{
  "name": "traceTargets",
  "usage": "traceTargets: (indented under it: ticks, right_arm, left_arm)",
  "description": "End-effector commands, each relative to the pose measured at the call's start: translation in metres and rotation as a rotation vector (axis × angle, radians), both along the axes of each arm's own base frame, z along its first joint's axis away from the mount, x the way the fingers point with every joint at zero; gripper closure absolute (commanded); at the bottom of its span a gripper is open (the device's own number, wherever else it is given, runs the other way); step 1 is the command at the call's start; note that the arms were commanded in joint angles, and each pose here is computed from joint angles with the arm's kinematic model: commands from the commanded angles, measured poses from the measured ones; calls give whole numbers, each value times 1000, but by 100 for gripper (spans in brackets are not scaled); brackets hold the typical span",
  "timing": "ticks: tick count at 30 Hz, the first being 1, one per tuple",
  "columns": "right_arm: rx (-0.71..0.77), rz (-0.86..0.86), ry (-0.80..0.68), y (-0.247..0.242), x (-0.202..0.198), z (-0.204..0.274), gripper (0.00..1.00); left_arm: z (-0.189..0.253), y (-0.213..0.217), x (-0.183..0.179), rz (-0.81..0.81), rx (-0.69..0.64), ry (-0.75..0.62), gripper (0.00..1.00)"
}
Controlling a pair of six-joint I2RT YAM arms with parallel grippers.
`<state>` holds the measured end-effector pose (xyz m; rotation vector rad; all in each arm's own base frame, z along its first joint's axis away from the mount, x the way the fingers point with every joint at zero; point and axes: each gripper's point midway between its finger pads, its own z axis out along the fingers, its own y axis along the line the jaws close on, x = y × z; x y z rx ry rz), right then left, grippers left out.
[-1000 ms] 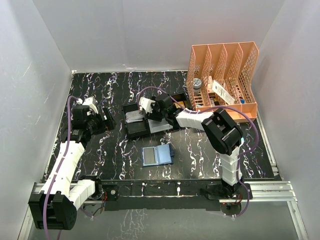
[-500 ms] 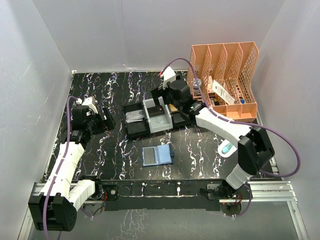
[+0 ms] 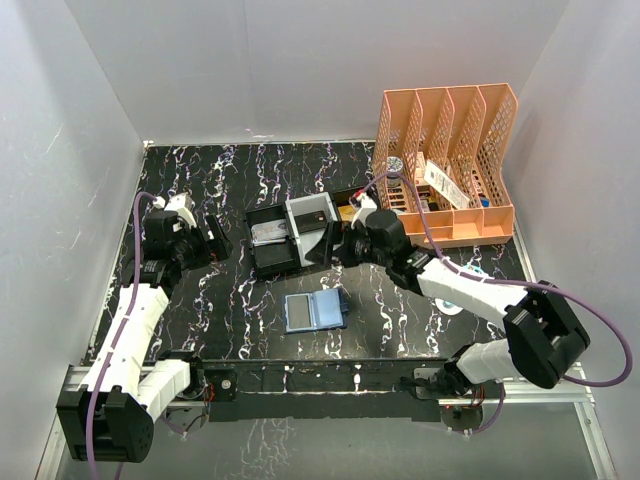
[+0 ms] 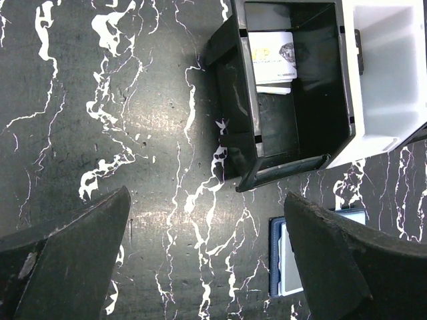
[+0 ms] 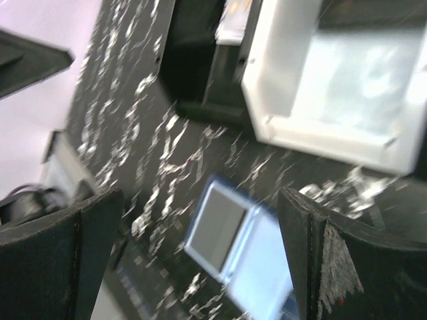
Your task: Take the credit cards out of the card holder
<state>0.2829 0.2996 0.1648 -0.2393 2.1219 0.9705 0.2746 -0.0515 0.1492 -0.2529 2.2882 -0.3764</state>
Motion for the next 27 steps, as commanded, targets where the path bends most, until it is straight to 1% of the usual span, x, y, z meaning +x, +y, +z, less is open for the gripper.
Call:
traceTargets:
  ticks: [1, 2, 4, 8, 13, 17, 20, 22, 25, 27]
  right_arm:
    - [362, 178, 183, 34, -48, 33, 2]
    - [396, 200, 205, 35, -55, 31, 2]
    - [411, 191, 244, 34, -64, 21, 3]
    - [353, 91, 331, 23, -65, -8, 6]
    - [305, 42, 401, 17, -68, -27, 18]
    - [277, 56, 435, 19, -75, -34, 31]
    - [250, 67, 457, 25, -82, -44, 34]
    - [228, 72, 477, 30, -87, -53, 38]
    - [215, 85, 512, 40, -94, -64, 46]
    - [213, 94, 523, 48, -97, -67, 48]
  left_arm:
    - [0, -6, 0, -39, -12, -12, 1]
    - [0, -6, 0, -40, -13, -10, 1]
    - [1, -7, -1, -45, -19, -10, 1]
    - [0, -15, -5, -73, -53, -1, 1]
    - [0, -36, -12, -145, -159, 27, 3]
    - [1, -61, -22, -224, -295, 74, 7]
    - [2, -75, -32, -259, -361, 102, 10]
    - [1, -86, -40, -272, -394, 121, 10]
    - [-4, -101, -53, -288, -415, 143, 11]
    - [-10, -113, -62, -302, -414, 165, 12]
